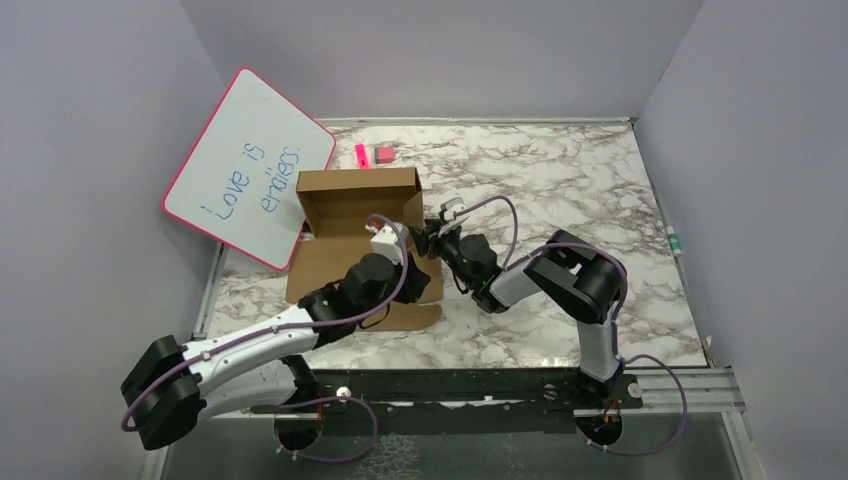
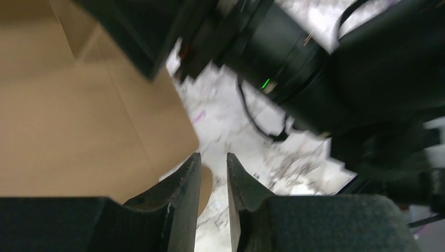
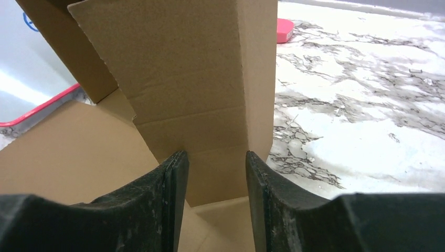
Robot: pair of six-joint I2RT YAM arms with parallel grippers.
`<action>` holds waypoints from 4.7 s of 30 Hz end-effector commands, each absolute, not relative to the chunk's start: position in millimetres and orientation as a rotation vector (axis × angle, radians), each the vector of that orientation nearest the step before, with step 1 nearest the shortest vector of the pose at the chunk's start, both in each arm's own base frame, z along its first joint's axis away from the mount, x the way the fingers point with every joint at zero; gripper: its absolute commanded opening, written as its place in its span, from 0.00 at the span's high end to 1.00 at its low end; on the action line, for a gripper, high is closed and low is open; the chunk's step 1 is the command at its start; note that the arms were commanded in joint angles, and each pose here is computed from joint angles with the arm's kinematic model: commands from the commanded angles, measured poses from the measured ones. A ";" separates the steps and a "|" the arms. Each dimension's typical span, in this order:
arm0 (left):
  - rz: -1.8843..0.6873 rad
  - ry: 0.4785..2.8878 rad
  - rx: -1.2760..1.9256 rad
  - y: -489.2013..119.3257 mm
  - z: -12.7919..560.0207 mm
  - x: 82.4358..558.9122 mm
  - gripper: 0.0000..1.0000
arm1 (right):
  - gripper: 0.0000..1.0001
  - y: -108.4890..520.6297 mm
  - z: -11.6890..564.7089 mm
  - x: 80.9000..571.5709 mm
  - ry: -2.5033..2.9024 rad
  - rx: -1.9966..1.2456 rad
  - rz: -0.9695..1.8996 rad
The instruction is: Fold the paper box
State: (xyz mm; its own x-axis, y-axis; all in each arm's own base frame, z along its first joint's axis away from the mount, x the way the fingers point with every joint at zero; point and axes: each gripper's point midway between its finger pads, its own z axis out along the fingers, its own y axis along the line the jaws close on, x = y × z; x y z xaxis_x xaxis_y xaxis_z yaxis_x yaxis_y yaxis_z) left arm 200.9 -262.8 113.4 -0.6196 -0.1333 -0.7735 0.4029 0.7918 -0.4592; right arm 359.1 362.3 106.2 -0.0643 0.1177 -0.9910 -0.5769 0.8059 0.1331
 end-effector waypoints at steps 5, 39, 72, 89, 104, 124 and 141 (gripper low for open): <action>-0.441 2.022 0.182 -195.5 225.9 253.7 0.66 | 0.46 378.4 116.9 359.2 1.457 -0.447 0.617; -0.376 2.223 -0.279 -5.7 193.9 437.3 0.27 | 0.43 380.8 116.1 367.8 1.397 -0.656 0.713; -0.603 2.286 -0.146 -58.3 188.6 401.0 0.35 | 0.35 281.6 188.9 328.2 1.550 -0.758 0.636; -0.634 2.308 -0.134 -62.6 175.7 397.8 0.35 | 0.36 181.0 210.0 422.5 1.601 -0.624 0.721; -0.695 2.315 -0.117 -70.1 170.0 395.5 0.35 | 0.39 173.8 160.6 481.6 1.662 -0.686 0.815; -0.740 2.308 -0.109 -75.8 169.1 392.5 0.35 | 0.34 256.4 142.7 416.9 1.537 -1.037 1.126; -0.738 2.311 -0.102 -75.8 166.5 390.6 0.35 | 0.33 256.9 154.6 419.5 1.489 -1.043 1.021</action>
State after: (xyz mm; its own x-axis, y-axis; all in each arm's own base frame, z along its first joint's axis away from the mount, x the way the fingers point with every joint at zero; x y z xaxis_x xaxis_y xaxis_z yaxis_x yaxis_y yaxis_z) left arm 401.9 -74.8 187.4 -0.7081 -0.2872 -0.6450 0.1496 0.8318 -0.5346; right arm 425.1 254.8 140.0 -0.1849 -0.1136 -0.9762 -0.9548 0.2560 0.1511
